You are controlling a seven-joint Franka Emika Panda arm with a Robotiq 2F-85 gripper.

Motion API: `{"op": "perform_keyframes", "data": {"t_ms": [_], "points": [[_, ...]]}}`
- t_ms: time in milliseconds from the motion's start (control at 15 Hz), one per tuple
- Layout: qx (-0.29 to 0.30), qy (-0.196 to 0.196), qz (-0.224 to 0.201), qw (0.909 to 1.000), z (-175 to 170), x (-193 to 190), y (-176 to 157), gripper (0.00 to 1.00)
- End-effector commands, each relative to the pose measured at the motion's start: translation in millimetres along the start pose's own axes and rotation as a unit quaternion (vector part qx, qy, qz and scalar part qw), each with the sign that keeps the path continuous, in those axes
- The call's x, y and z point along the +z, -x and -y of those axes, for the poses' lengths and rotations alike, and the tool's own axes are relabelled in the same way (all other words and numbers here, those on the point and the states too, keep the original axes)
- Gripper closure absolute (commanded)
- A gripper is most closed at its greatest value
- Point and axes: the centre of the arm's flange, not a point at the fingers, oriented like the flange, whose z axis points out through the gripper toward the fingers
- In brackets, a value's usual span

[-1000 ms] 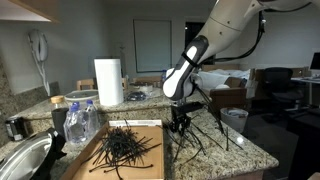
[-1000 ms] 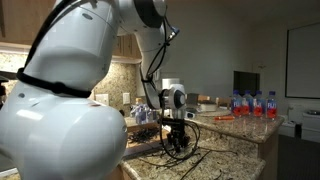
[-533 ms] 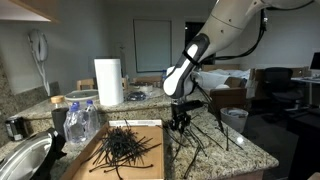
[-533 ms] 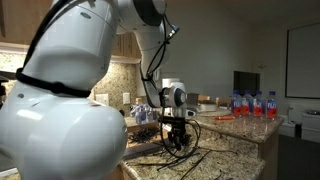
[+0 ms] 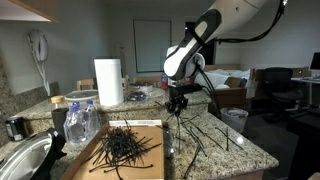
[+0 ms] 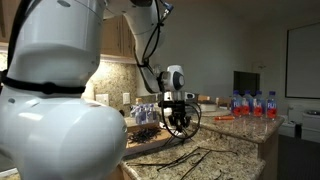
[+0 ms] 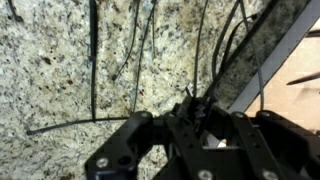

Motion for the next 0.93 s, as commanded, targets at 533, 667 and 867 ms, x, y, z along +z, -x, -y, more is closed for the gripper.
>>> {"op": "perform_keyframes", "data": {"t_ms": [533,667,867], "points": [[-0.162,-0.004,-0.096,0.9821,173.0,-88.6,-46.6,0.91],[-0.199,0.002,-0.094,0.9754,231.1,-95.3,-45.6,0.91],[-0.217,0.022,-0.059,0.9742,302.8,-83.9,-27.9,0.65]]}}
